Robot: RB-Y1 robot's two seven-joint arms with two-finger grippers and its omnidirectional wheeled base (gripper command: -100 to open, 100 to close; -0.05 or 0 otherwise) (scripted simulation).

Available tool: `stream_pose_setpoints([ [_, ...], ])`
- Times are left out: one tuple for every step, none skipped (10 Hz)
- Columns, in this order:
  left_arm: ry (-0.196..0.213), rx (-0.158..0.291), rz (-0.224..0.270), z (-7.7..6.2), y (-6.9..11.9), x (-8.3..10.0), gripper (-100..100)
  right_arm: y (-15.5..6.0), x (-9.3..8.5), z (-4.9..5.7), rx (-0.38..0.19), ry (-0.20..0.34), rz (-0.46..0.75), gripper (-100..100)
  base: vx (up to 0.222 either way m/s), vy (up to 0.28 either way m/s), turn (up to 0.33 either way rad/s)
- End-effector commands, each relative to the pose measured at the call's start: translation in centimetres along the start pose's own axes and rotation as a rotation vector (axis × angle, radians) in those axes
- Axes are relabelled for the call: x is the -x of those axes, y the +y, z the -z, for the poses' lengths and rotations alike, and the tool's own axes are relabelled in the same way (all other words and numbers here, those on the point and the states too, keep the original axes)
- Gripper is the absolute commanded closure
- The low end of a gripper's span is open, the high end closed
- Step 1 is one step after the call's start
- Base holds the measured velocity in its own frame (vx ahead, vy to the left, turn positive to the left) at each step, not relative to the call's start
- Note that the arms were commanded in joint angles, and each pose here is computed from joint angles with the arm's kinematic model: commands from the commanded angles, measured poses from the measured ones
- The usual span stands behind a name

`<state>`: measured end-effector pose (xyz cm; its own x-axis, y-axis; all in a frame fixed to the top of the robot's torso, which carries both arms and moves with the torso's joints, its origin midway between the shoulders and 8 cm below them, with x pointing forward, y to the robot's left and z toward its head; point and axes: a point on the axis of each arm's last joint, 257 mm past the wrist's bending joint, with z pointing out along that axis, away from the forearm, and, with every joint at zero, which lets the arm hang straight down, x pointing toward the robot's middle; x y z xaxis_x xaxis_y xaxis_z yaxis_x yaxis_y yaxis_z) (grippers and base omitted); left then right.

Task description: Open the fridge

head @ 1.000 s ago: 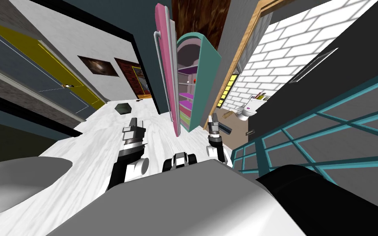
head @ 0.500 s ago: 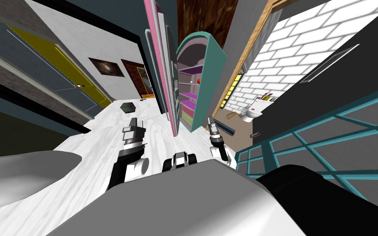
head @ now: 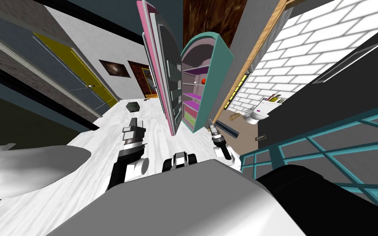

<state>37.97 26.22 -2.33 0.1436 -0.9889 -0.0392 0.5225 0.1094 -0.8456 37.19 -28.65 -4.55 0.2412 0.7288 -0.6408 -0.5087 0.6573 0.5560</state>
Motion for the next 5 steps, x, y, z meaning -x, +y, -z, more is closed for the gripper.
stream_pose_setpoints([
  [0.000, 0.000, 0.000, 0.0, 0.0, 0.0, 0, -2.7, -0.1, 0.8, -0.029, 0.080, 0.131, -100, 0.040, 0.084, 0.141],
  [0.000, 0.000, 0.000, 0.0, 0.0, 0.0, 0, -2.7, -0.1, 0.8, -0.024, 0.089, 0.137, -100, 0.025, 0.077, 0.044],
  [0.000, 0.000, 0.000, 0.0, 0.0, 0.0, 0, -4.0, 0.0, 1.2, -0.037, 0.125, 0.201, -100, 0.035, 0.093, 0.092],
  [0.000, 0.000, 0.000, 0.0, 0.0, 0.0, 0, -5.4, 0.2, 1.7, -0.052, 0.156, 0.264, -100, 0.044, 0.114, 0.156],
  [0.000, 0.000, 0.000, 0.0, 0.0, 0.0, 0, -5.3, 0.3, 1.6, -0.044, 0.170, 0.275, -100, 0.029, 0.075, 0.049],
])
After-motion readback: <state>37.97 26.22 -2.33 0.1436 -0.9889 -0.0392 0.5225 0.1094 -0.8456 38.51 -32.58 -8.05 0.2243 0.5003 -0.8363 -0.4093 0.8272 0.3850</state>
